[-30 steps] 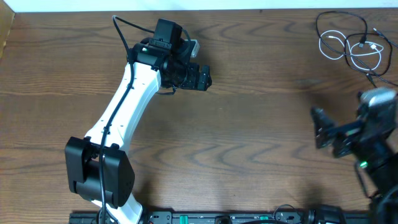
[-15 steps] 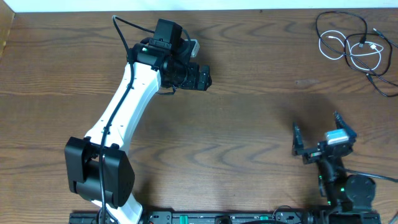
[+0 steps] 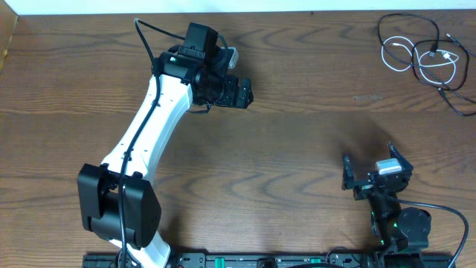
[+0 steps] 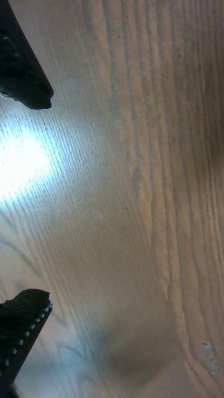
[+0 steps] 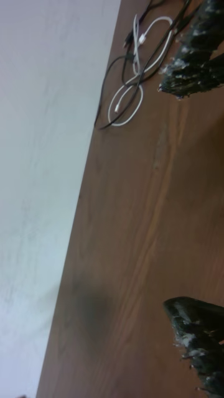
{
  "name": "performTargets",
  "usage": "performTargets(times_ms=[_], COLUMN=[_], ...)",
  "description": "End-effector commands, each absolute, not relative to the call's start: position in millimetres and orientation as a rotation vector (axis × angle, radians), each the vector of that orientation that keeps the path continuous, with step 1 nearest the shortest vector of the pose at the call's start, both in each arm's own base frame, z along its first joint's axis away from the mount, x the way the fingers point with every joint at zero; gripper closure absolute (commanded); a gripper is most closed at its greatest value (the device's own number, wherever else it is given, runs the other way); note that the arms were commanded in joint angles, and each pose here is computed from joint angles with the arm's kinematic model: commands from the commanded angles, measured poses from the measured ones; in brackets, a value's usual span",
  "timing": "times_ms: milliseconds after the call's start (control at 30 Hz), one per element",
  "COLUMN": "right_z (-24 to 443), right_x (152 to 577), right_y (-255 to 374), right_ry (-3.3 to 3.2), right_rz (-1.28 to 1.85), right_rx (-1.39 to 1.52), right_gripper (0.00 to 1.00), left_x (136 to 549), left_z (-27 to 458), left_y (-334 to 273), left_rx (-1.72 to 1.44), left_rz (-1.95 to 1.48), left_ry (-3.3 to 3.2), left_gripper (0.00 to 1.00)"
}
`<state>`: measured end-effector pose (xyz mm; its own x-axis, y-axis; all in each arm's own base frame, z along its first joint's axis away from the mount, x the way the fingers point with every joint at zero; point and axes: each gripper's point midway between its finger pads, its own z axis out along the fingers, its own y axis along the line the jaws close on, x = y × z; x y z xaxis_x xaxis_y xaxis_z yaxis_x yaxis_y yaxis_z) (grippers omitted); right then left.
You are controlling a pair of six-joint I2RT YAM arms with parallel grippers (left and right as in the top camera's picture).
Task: Untangle cables
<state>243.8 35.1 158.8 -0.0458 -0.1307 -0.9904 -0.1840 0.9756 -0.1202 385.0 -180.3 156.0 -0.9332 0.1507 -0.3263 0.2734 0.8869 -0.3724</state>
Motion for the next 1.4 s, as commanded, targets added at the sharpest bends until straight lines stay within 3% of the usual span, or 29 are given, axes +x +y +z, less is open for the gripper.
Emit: performTargets(times_ms=[0, 900, 1067, 1233, 1367], right_z=[158, 158, 158, 158, 158], right_x=[243, 242, 242, 242, 242], right_y=[39, 44, 44, 44, 44], right_ry=[1.618, 1.616, 1.616, 1.616, 1.616], right_rz=[0.054, 0.07, 0.07, 0.07, 0.07], right_rx=[-0.254, -0.271, -0.271, -0.271, -0.271], right_gripper=[0.01, 0.01, 0.01, 0.01, 0.01], left_x=[383, 382, 388, 391, 394], left_z=[164, 163, 160, 182, 227], left_y=[-177, -177, -162, -139, -119], left_rx=[0.338, 0.337, 0.319, 0.28, 0.244], left_rz=[-0.595, -0.593, -0.461, -0.282, -0.174], left_ry=[2.742, 2.75, 2.75, 2.679, 2.464], left_gripper=[0.02, 0.02, 0.02, 0.02, 0.02])
